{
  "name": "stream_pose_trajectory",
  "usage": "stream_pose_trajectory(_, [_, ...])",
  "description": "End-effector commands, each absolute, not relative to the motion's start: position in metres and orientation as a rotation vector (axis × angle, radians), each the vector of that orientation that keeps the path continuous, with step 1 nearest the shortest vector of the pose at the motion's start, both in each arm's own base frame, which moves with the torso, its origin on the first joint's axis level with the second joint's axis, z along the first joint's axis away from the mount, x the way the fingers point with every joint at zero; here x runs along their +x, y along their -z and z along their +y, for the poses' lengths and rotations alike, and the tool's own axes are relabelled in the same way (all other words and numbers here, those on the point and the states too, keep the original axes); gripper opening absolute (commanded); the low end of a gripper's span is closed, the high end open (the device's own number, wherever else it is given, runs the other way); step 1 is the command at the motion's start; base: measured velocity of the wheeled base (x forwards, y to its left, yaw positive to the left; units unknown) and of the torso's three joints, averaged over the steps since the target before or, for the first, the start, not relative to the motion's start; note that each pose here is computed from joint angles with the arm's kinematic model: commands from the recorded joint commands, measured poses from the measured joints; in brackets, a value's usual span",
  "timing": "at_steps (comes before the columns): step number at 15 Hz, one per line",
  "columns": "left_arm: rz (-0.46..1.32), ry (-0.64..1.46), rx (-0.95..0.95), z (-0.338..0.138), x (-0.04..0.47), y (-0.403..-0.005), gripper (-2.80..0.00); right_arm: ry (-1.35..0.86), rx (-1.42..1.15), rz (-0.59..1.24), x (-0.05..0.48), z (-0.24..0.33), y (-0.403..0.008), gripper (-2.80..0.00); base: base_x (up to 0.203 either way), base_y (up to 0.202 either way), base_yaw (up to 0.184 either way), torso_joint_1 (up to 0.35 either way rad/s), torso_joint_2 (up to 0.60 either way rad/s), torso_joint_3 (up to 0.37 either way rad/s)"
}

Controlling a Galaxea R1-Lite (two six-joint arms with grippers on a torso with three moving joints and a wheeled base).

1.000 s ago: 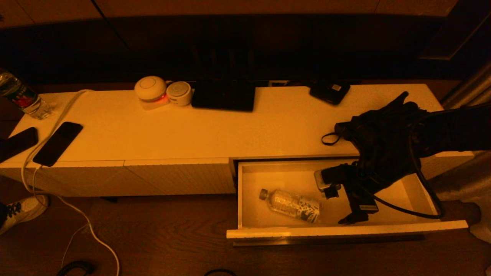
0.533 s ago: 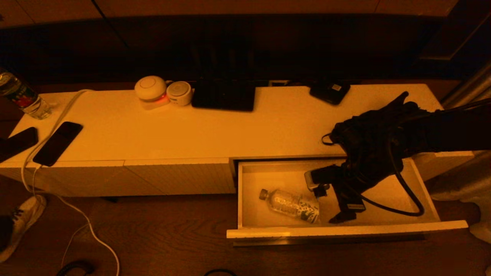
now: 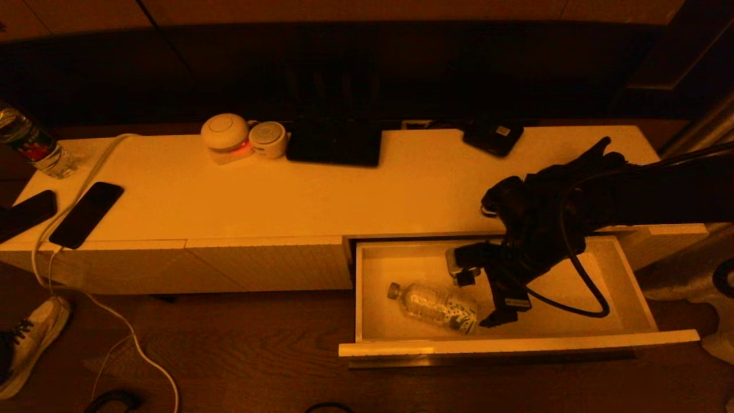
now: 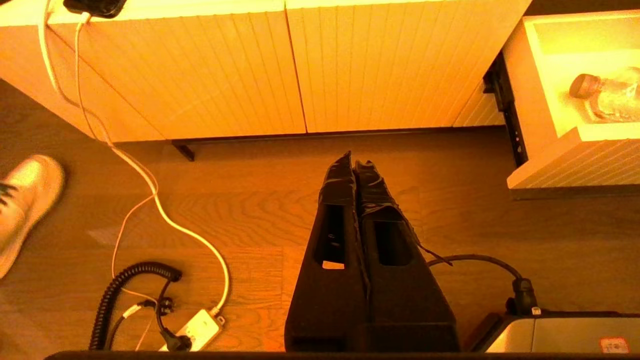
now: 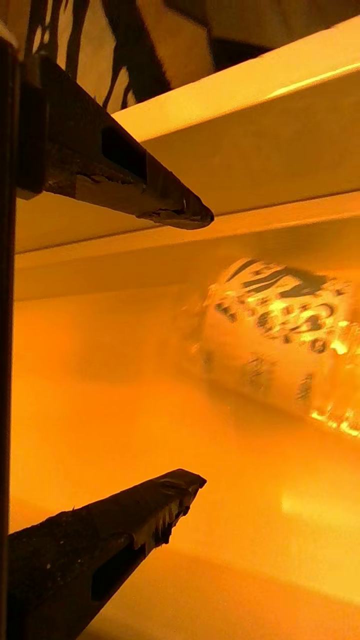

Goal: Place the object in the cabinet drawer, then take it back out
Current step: Take the mineral water out of the drawer and put it on the table

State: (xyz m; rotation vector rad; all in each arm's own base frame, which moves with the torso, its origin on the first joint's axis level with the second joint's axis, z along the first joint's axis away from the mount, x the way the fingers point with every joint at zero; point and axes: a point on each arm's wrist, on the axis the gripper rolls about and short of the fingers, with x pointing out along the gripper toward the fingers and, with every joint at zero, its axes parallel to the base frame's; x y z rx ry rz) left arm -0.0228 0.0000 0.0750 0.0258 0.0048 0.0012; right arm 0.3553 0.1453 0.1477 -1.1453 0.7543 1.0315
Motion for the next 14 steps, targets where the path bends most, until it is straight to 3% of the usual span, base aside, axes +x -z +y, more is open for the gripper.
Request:
stream_pose_trajectory(1, [0.005,-0.001,0.026,0.0,-0.023,-0.075,-2.8,-1.046,-1.136,0.775,0.357,0.151,-0.139,0.0,0.0,0.0,0.0,0.0,0.0,0.0])
stream_pose_trajectory(14, [0.005,-0.001,0.026,0.0,-0.023,-0.075,-2.8,-1.01,-1.084,0.739,0.372,0.175,-0.14,0.0,0.0,0.0,0.0,0.0,0.0,0.0])
